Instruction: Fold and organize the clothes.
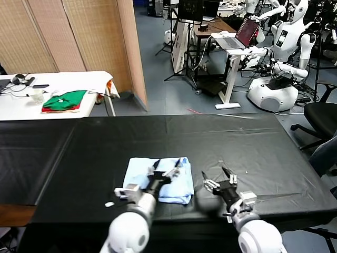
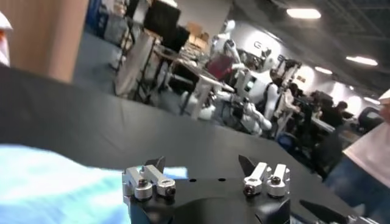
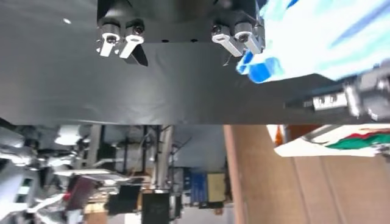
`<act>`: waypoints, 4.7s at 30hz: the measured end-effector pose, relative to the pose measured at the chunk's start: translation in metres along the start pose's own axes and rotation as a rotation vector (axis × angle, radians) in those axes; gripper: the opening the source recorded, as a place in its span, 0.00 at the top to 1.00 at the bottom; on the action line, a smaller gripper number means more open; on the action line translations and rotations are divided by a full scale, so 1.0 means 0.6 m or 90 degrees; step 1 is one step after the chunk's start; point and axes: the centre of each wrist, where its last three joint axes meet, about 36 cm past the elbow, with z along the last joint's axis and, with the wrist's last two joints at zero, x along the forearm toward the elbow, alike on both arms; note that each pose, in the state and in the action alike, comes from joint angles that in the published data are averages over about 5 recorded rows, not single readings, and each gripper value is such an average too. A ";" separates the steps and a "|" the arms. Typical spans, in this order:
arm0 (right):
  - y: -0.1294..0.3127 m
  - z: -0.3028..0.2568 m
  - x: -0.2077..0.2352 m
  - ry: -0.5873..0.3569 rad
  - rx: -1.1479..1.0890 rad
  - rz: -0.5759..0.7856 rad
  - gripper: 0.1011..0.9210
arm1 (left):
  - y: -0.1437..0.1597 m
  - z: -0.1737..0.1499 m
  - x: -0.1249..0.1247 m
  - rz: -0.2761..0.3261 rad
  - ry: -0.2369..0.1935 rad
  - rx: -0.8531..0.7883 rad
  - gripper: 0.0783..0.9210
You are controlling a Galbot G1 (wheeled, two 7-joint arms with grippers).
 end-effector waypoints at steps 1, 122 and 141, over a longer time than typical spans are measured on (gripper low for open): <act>0.007 0.001 -0.009 -0.002 0.006 -0.007 0.02 | 0.016 -0.001 0.004 -0.011 -0.002 -0.018 0.02; 0.021 -0.017 0.017 0.034 -0.147 -0.039 0.02 | 0.036 0.055 0.044 -0.102 0.042 -0.195 0.76; 0.113 -0.007 -0.085 0.147 -0.250 -0.213 0.02 | 0.079 -0.016 0.056 -0.094 -0.139 -0.243 0.02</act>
